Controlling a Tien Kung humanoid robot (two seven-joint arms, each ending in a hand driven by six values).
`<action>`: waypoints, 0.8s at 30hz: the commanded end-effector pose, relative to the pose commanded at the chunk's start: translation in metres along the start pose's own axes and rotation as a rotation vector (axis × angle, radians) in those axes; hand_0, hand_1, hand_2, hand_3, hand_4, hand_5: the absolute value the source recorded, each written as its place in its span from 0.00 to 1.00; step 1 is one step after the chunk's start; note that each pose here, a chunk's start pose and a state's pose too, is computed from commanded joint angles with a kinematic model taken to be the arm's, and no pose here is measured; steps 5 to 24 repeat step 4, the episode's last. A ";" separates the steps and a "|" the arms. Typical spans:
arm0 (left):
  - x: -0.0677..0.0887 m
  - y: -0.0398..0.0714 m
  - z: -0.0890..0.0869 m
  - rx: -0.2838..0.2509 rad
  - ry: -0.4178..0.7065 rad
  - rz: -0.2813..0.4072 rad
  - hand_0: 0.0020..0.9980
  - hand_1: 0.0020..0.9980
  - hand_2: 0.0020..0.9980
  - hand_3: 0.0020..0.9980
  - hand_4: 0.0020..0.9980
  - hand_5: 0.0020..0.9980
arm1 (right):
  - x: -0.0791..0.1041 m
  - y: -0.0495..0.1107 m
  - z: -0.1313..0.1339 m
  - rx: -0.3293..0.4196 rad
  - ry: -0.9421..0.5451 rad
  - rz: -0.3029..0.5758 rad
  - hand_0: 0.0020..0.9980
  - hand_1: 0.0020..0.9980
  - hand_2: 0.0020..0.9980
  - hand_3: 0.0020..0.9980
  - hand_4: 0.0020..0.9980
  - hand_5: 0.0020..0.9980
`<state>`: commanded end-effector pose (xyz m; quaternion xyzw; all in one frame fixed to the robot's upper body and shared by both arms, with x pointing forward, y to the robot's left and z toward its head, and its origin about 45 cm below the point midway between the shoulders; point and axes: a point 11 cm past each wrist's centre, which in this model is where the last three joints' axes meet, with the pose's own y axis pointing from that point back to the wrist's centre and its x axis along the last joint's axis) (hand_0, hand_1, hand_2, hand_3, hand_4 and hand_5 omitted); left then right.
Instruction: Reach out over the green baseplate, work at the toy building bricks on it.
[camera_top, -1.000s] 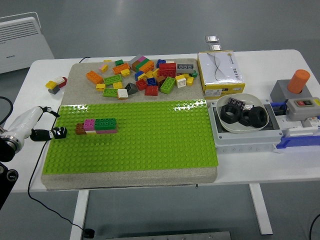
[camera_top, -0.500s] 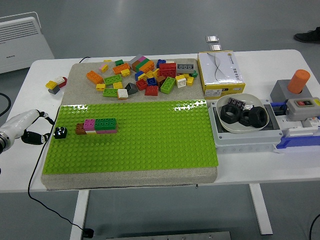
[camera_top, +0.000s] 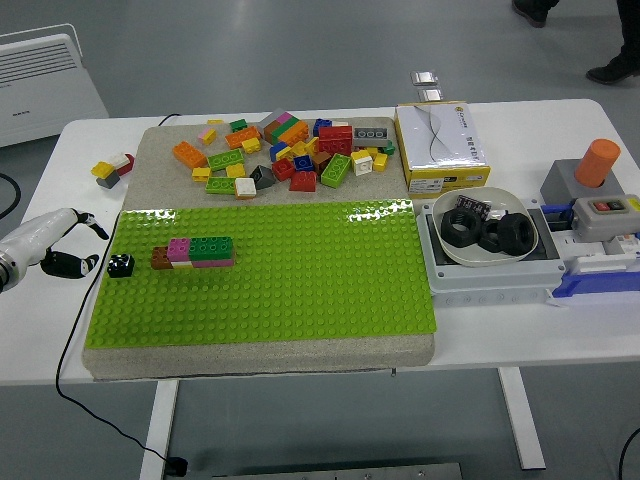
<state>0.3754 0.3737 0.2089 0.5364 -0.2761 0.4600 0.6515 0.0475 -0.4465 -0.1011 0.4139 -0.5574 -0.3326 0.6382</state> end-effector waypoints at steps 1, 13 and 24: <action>0.000 0.000 0.001 -0.004 0.004 0.004 0.98 0.96 0.94 0.59 0.58 0.00 | -0.001 0.000 0.000 0.000 0.000 -0.001 0.69 0.72 0.78 0.80 0.85 1.00; -0.001 -0.001 0.004 -0.023 0.017 0.018 0.98 0.96 0.94 0.59 0.58 0.00 | -0.003 0.000 0.001 -0.002 -0.001 -0.004 0.69 0.72 0.78 0.80 0.85 1.00; -0.001 -0.001 0.004 -0.023 0.017 0.018 0.98 0.96 0.94 0.59 0.58 0.00 | -0.003 0.000 0.001 -0.002 -0.001 -0.004 0.69 0.72 0.78 0.80 0.85 1.00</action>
